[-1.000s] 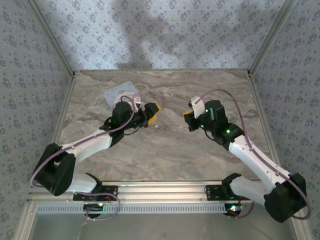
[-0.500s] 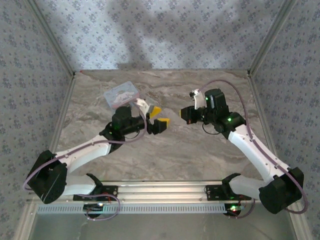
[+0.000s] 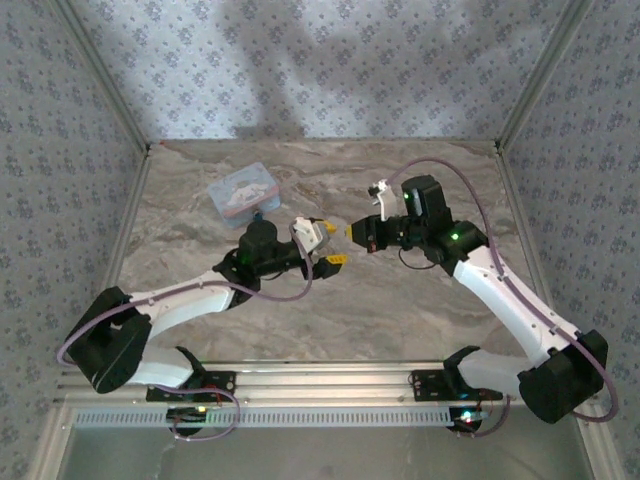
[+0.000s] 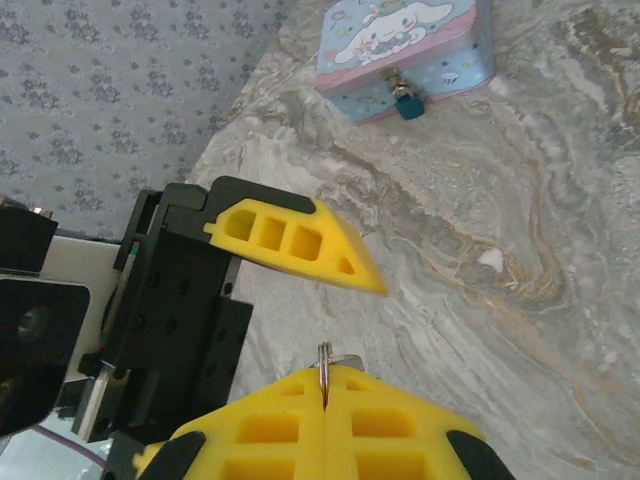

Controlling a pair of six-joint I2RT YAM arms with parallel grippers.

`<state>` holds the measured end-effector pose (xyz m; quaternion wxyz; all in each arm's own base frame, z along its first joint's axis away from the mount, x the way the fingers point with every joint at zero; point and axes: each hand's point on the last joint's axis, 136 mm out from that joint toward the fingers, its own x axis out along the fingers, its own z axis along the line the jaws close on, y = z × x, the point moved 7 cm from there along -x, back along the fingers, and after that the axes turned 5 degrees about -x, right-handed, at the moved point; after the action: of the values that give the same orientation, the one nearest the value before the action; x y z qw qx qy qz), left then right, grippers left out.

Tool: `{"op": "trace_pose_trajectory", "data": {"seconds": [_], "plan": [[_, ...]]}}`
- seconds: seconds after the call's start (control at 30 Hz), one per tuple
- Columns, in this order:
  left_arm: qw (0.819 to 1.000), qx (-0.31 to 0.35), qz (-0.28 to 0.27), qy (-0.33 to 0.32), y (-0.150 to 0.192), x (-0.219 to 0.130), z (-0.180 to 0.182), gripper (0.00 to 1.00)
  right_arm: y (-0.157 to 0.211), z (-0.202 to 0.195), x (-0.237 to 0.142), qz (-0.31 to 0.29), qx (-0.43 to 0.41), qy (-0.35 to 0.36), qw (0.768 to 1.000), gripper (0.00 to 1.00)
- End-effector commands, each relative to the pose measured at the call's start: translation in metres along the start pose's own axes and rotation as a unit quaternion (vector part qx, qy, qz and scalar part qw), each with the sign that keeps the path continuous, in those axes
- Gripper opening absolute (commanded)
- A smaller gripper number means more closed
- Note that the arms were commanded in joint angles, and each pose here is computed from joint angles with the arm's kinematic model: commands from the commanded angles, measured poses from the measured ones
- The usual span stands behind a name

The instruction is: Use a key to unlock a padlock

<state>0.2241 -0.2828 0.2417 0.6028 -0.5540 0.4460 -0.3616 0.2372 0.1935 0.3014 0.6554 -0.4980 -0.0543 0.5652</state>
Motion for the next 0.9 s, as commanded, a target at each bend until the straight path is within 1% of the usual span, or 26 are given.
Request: {"op": "trace_pose_trajectory", "data": {"seconds": [0.0,0.1,0.23,0.37,0.43,0.7,0.87], "plan": [[0.999,0.033,-0.041,-0.001,-0.0266,0.0048,0.0013,0.66,-0.0066,0.0116,-0.0038,0.000,0.001,-0.020,1.000,0.00],[0.998,0.033,-0.044,-0.009,-0.0272,0.0055,0.0031,0.63,-0.0050,0.0121,-0.0009,0.006,0.002,-0.023,1.000,0.00],[0.999,0.031,-0.040,-0.007,-0.0276,0.0066,0.0031,0.55,-0.0035,0.0130,0.0039,0.012,0.004,-0.030,0.999,0.00],[0.999,0.030,-0.030,-0.005,-0.0266,0.0071,0.0033,0.37,-0.0038,0.0141,0.0058,0.013,0.006,-0.036,0.999,0.00],[0.999,0.031,-0.024,-0.008,-0.0248,0.0069,0.0039,0.31,-0.0050,0.0148,0.0048,0.009,0.004,-0.037,0.999,0.00],[0.999,0.030,-0.013,-0.012,-0.0188,0.0069,0.0043,0.30,-0.0070,0.0158,0.0038,0.001,0.007,-0.041,0.999,0.00],[0.999,0.032,-0.011,-0.015,-0.0183,0.0070,0.0051,0.28,-0.0078,0.0161,0.0031,-0.001,0.006,-0.042,0.999,0.00]]}}
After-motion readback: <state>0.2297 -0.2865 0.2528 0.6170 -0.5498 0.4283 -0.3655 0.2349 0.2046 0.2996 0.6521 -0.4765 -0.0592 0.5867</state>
